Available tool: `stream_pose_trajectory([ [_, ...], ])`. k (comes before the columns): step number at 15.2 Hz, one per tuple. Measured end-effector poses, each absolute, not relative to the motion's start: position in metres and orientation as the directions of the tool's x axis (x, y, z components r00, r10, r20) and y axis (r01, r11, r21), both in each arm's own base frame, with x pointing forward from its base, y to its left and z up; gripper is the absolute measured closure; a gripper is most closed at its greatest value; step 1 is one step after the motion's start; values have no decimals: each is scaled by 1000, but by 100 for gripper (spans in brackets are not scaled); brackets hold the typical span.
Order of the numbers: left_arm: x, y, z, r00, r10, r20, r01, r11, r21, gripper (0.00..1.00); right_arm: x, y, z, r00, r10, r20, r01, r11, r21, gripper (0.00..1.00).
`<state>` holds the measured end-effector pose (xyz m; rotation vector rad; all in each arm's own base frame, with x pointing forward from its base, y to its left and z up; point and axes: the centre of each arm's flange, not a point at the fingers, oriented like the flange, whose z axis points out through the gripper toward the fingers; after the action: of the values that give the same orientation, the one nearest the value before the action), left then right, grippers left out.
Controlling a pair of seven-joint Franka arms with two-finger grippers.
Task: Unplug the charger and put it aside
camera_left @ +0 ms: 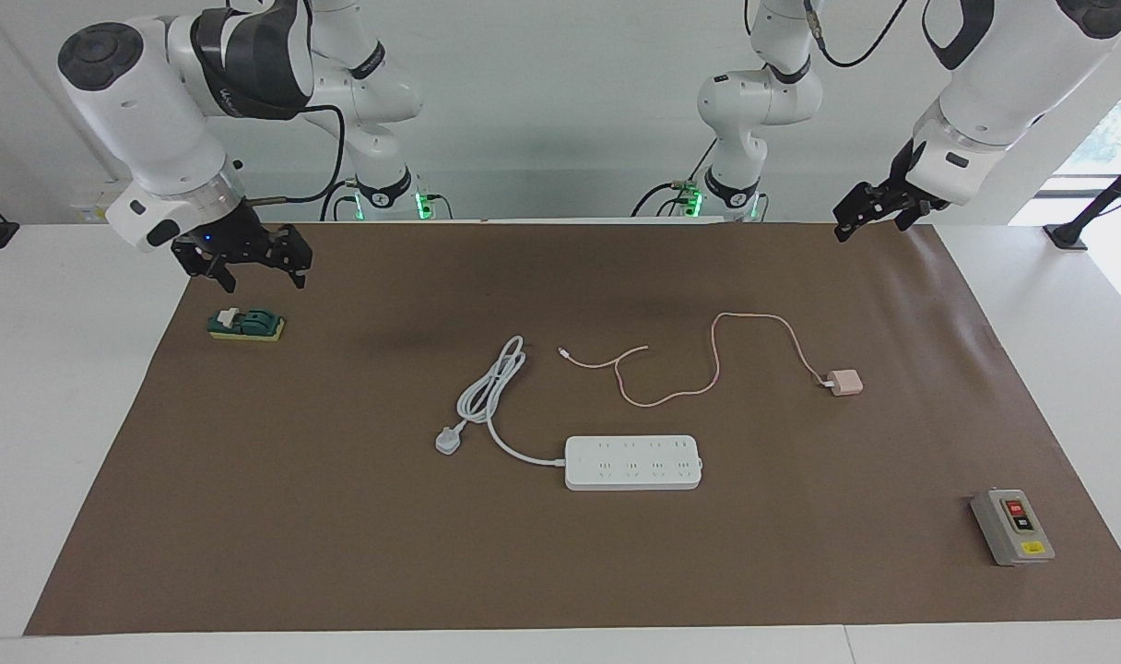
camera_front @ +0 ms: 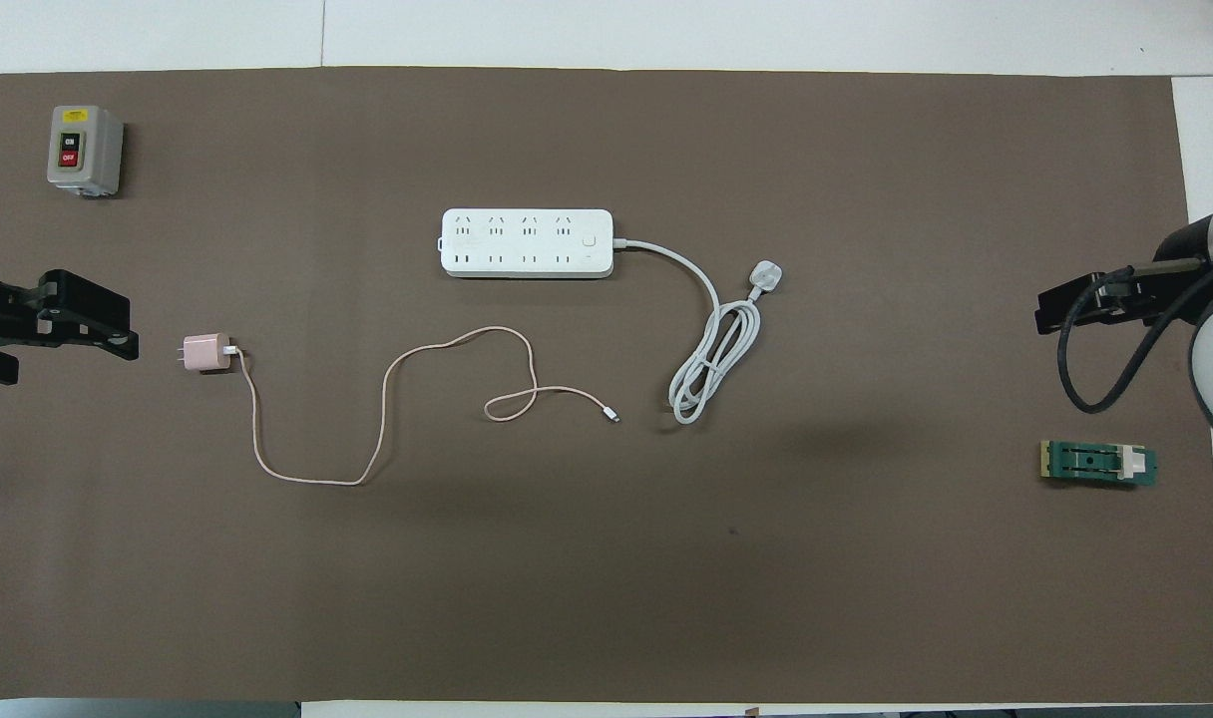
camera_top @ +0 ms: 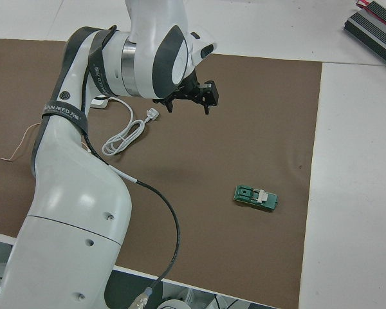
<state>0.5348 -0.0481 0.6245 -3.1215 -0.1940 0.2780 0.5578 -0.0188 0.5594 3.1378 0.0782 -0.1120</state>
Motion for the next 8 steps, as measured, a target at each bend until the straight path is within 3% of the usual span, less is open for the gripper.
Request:
stream_pose_trajectory([
  [4,539,-44,622,980,131,-152,131,-991,-8,0,558,-19,559,996,50,-72,50,-999,-1,0],
  [8,558,-9,577,986,147,-74,148,-989,11,0,558,-19,559,996,50,-73,50,-999,-1,0],
])
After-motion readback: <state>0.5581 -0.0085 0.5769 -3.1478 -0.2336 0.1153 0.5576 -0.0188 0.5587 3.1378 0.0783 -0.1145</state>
